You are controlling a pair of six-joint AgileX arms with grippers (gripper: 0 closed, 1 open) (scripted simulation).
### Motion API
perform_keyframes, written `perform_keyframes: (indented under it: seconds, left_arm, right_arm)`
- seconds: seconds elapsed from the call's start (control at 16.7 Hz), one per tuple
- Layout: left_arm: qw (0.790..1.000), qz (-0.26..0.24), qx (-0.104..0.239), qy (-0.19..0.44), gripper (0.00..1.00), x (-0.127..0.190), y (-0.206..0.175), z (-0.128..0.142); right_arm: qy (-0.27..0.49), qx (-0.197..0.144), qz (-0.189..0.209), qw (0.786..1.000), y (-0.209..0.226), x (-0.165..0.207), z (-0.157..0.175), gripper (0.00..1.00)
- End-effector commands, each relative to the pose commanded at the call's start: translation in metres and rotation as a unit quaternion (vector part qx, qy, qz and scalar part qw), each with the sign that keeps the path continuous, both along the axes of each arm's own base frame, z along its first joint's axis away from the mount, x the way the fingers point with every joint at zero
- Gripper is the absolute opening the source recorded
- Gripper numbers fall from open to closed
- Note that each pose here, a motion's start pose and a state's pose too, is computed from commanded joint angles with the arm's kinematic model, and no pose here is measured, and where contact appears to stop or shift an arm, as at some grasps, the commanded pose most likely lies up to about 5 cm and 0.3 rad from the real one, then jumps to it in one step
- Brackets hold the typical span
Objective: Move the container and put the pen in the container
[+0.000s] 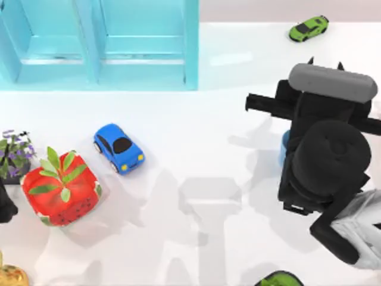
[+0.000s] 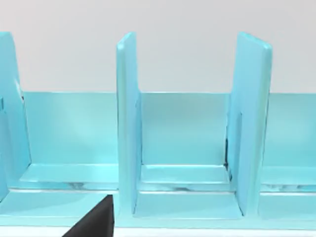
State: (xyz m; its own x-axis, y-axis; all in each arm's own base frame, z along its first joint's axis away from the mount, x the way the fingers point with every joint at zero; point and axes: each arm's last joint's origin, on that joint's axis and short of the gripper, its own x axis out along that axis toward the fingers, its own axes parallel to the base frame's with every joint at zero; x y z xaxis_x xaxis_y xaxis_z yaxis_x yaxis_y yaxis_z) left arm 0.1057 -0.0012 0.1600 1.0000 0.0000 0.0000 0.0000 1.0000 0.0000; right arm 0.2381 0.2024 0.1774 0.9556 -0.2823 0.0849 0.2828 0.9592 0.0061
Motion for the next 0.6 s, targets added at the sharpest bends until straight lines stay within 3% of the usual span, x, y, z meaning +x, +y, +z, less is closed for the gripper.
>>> perform_keyframes:
  seconds: [0.24,0.6]
  left_arm:
    - [1.0,0.0,0.0,0.0,1.0,0.0,0.0,0.0]
    - [1.0,0.0,0.0,0.0,1.0,0.0,0.0,0.0]
  right_arm:
    - [0.0,0.0,0.0,1.0,0.0,0.0,0.0,0.98]
    - [0.0,0.0,0.0,1.0,0.0,0.0,0.0,1.0]
